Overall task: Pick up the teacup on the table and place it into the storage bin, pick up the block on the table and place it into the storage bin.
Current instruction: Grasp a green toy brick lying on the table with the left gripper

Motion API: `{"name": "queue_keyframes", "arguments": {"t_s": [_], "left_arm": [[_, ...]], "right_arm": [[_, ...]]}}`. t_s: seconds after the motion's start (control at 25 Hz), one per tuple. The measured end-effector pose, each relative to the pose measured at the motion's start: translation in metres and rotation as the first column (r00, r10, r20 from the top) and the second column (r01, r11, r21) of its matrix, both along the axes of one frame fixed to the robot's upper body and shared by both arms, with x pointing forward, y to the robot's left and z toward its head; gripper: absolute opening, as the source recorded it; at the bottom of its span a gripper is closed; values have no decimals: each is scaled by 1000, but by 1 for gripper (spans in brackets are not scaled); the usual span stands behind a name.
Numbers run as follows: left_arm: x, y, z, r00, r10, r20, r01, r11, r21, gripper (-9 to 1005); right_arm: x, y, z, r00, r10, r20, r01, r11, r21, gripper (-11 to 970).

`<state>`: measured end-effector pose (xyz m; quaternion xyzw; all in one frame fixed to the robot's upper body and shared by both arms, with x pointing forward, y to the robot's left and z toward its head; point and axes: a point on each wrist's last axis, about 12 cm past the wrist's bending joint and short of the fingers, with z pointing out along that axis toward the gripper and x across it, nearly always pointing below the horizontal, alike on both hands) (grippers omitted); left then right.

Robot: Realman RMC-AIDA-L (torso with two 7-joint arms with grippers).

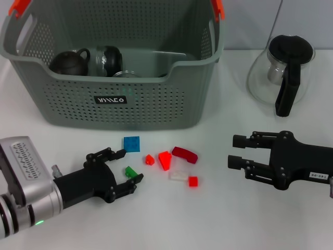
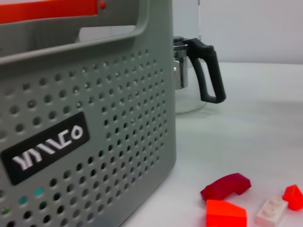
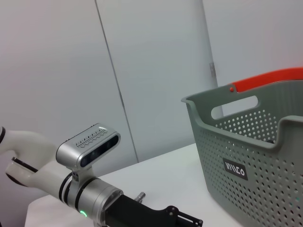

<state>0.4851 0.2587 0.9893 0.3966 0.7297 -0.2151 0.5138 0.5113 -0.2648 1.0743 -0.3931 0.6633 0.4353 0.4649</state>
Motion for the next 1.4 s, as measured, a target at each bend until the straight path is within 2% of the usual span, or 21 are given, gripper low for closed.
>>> {"name": "queue_keyframes", "arguments": {"t_s": [0.4,0.68,1.4], "left_arm": [[-6,15,0,998,59,5,-59,998,-9,722],[-8,11,3,1000,20,14,-20,999,-30,721],[-2,3,-3,1000,-18,-12,18,999,44,721]], "right_arm": [[0,0,0,1000,-1,-1,1,1000,0,523],[0,0,0,1000,1,-3,-1,1000,2,524],[2,2,1,1000,7,0,-7,1000,2,523]]}}
